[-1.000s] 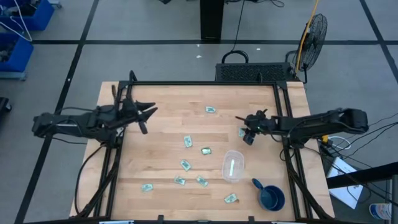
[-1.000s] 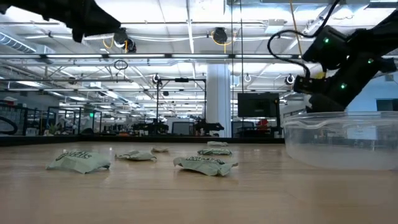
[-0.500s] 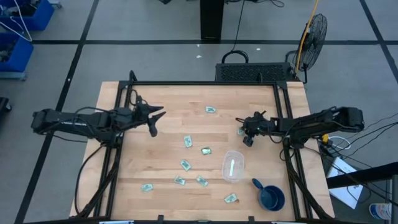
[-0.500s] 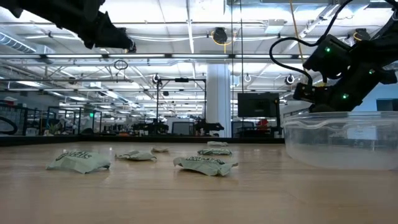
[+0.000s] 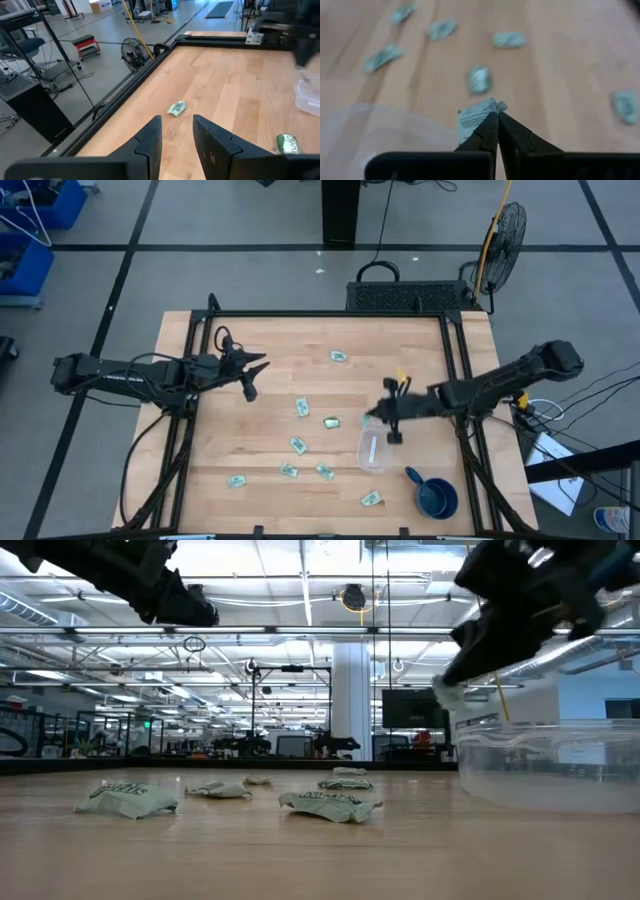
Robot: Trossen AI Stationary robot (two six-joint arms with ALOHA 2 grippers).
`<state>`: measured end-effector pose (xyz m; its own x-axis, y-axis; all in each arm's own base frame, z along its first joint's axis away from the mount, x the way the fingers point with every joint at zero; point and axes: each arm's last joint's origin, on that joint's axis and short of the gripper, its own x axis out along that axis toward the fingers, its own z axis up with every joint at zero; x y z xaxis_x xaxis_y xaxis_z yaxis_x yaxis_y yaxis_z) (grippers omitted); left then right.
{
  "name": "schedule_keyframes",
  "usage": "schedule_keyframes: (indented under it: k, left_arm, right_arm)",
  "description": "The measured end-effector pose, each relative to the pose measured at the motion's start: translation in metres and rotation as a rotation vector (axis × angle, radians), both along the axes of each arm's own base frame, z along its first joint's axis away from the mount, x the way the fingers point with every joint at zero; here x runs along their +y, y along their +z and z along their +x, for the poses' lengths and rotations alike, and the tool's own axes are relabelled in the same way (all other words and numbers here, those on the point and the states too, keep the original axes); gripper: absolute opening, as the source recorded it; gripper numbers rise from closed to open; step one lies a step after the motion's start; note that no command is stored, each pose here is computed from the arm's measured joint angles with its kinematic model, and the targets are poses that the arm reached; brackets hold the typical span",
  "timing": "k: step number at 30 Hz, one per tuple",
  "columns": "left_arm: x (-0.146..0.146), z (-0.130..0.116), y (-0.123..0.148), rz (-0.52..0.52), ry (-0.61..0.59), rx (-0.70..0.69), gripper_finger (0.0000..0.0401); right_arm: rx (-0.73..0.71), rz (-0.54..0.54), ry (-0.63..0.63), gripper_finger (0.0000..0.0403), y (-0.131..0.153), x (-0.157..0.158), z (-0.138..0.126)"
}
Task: Pick and place Stevia / Truvia into bins
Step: Put the stevia packet into the transparent container
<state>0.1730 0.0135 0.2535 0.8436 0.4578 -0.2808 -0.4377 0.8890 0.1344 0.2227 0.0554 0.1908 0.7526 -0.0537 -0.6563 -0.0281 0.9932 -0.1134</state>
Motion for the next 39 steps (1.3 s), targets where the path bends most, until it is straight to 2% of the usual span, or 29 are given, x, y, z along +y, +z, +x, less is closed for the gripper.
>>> schedule_keyframes:
  k: [4, 6, 10, 14, 18, 21, 23, 25, 27, 29, 34, 39]
  left_arm:
    - [0.0, 0.0, 0.0, -0.002, 0.0, -0.001, 0.0115]
    - [0.0, 0.0, 0.0, -0.012, 0.004, -0.006, 0.0115]
    - [0.0, 0.0, 0.0, -0.02, 0.006, -0.017, 0.0115]
    - [0.0, 0.001, 0.004, -0.011, 0.003, -0.057, 0.0115]
    - [0.0, 0.002, 0.008, -0.009, 0.002, -0.094, 0.0115]
    - [0.0, 0.002, 0.009, 0.012, -0.003, -0.092, 0.0115]
    - [0.0, 0.003, 0.009, 0.03, -0.008, -0.088, 0.0115]
    - [0.0, 0.003, 0.01, 0.03, -0.007, -0.096, 0.0115]
    - [0.0, 0.003, 0.01, 0.023, -0.006, -0.103, 0.0115]
    - [0.0, 0.003, 0.01, 0.013, -0.003, -0.108, 0.0115]
    - [0.001, 0.003, 0.013, 0.011, 0.001, -0.142, 0.0115]
    - [0.001, 0.003, 0.014, 0.004, -0.009, -0.157, 0.0115]
  right_arm:
    - [0.113, 0.03, 0.003, 0.0001, 0.005, 0.028, 0.009]
    - [0.17, 0.065, -0.011, 0.0002, -0.004, 0.036, 0.014]
    - [0.301, 0.051, -0.018, 0.0003, -0.032, 0.04, 0.018]
    - [0.343, 0.016, -0.017, 0.0021, -0.037, 0.035, 0.019]
    - [0.292, 0.066, -0.066, 0.0056, -0.024, 0.028, 0.019]
    - [0.244, 0.076, -0.047, 0.0084, -0.011, 0.027, 0.015]
    - [0.189, 0.053, -0.005, 0.0099, 0.001, 0.026, 0.011]
    - [0.111, -0.044, -0.001, 0.0109, 0.015, 0.022, 0.01]
    - [0.018, -0.166, -0.058, 0.0116, 0.026, 0.011, 0.013]
    - [-0.056, -0.224, -0.127, 0.0121, 0.034, -0.006, 0.021]
    - [-0.203, -0.226, -0.114, 0.0123, 0.038, -0.059, 0.052]
    - [-0.168, -0.152, -0.155, 0.0125, 0.01, -0.122, 0.066]
